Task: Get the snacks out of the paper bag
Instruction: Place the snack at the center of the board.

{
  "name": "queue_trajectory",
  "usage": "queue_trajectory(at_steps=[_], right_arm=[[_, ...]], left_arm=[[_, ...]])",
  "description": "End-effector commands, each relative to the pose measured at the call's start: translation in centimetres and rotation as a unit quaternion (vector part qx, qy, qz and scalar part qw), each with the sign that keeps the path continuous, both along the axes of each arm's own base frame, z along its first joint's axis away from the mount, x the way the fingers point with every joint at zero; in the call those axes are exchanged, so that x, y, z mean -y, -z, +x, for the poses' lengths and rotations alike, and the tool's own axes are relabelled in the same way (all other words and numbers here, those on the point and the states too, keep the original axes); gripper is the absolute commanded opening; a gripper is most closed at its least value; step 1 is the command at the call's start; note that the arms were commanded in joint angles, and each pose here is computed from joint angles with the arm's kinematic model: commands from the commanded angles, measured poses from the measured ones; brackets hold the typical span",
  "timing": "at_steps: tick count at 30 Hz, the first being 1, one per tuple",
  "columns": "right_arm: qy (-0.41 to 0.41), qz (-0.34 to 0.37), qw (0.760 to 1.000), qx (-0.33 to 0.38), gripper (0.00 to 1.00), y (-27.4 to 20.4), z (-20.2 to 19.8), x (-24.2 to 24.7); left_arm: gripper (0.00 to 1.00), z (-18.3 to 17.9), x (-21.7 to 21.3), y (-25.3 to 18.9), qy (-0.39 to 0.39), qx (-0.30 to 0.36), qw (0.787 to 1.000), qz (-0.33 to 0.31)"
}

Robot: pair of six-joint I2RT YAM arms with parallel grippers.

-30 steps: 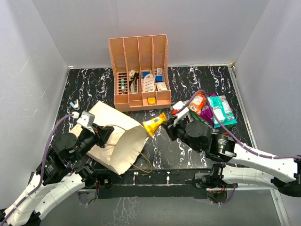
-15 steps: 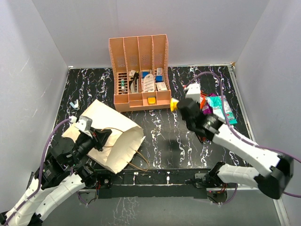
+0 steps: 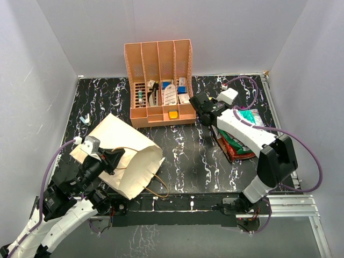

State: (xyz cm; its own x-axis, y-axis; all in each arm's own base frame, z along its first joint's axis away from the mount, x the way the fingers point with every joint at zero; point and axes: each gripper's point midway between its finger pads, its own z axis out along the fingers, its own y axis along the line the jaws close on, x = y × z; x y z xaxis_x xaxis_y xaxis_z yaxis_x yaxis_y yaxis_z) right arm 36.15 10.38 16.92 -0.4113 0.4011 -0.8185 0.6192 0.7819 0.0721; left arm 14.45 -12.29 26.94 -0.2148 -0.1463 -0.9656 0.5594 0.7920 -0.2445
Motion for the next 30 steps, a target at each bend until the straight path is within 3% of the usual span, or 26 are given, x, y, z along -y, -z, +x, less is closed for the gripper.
queue_trajectory(at_steps=[1, 9, 15, 27, 30], right_arm=[[0.152, 0.039, 0.986, 0.052, 0.08, -0.9, -0.6, 2.4], [0.259, 0.122, 0.954, 0.085, 0.08, 0.4, 0.0, 2.6], [0.293, 0.130, 0.943, 0.085, 0.08, 1.6, 1.3, 3.3], [0.330, 0.139, 0.929, 0.092, 0.18, 2.4, 1.8, 4.4], [0.323, 0.141, 0.932, 0.083, 0.28, 2.4, 1.9, 4.0]], left_arm=[[0.00, 0.1, -0.1, -0.3, -0.002, 0.012, 1.000, -0.001], [0.00, -0.1, -0.4, -0.4, -0.005, 0.019, 1.000, -0.006], [0.00, -0.1, -0.6, -0.5, -0.006, 0.023, 1.000, -0.010], [0.00, -0.1, -0.6, -0.5, -0.006, 0.024, 1.000, -0.010], [0.00, -0.1, -0.6, -0.5, -0.008, 0.024, 1.000, -0.010]])
